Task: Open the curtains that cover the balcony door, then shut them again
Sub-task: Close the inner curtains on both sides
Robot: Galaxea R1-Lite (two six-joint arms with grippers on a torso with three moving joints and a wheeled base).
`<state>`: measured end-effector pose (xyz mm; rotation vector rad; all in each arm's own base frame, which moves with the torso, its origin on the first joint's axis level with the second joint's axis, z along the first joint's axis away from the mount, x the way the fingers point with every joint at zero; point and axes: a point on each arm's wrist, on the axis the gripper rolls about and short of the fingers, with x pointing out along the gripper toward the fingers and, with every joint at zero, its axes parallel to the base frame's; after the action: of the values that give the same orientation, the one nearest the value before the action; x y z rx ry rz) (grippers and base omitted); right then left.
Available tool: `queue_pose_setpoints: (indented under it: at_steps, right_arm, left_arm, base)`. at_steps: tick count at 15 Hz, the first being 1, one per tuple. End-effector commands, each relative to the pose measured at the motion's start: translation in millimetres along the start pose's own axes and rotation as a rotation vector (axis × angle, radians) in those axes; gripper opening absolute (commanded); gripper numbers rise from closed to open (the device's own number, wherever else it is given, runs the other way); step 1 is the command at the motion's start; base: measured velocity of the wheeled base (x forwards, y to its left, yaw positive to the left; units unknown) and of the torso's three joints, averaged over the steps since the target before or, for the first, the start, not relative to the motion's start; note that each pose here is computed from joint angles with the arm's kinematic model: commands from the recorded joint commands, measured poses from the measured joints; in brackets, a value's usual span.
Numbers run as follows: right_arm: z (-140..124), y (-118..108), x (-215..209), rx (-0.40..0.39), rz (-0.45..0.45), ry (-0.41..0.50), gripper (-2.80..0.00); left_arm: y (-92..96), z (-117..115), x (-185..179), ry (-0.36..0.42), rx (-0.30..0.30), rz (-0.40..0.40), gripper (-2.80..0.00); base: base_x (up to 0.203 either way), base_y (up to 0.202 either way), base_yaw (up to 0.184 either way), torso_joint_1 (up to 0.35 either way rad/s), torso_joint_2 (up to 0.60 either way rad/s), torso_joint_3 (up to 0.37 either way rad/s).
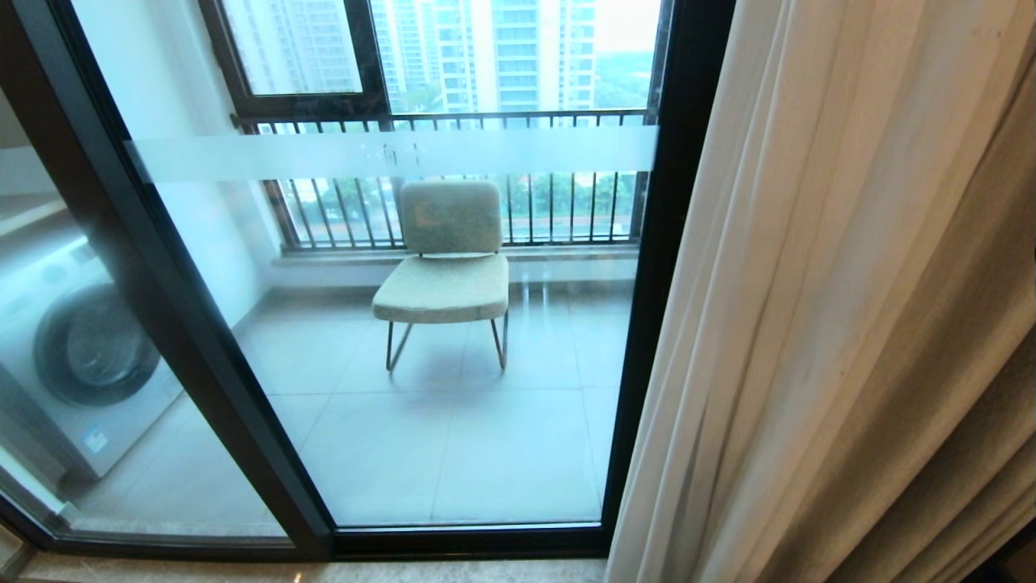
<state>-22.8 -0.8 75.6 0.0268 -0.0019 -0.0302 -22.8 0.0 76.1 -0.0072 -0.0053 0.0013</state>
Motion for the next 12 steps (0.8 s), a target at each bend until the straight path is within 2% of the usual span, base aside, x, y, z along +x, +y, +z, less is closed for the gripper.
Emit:
queue_pose_setpoints:
  at_steps: [1, 12]
  right_arm:
    - [0.0, 0.0, 0.0, -0.001, 0.003, 0.000, -2.80]
    - [0.2, 0.0, 0.0, 0.006, 0.003, -0.001, -2.80]
  left_arm:
    - [0.0, 0.0, 0.0, -0.001, 0.000, 0.000, -2.80]
    - [0.0, 0.0, 0.0, -0.001, 0.000, 0.000, -2.80]
  base:
    - [0.000, 0.000, 0.000, 0.000, 0.00, 0.000]
    - [0.000, 0.000, 0.000, 0.000, 0.00, 0.000]
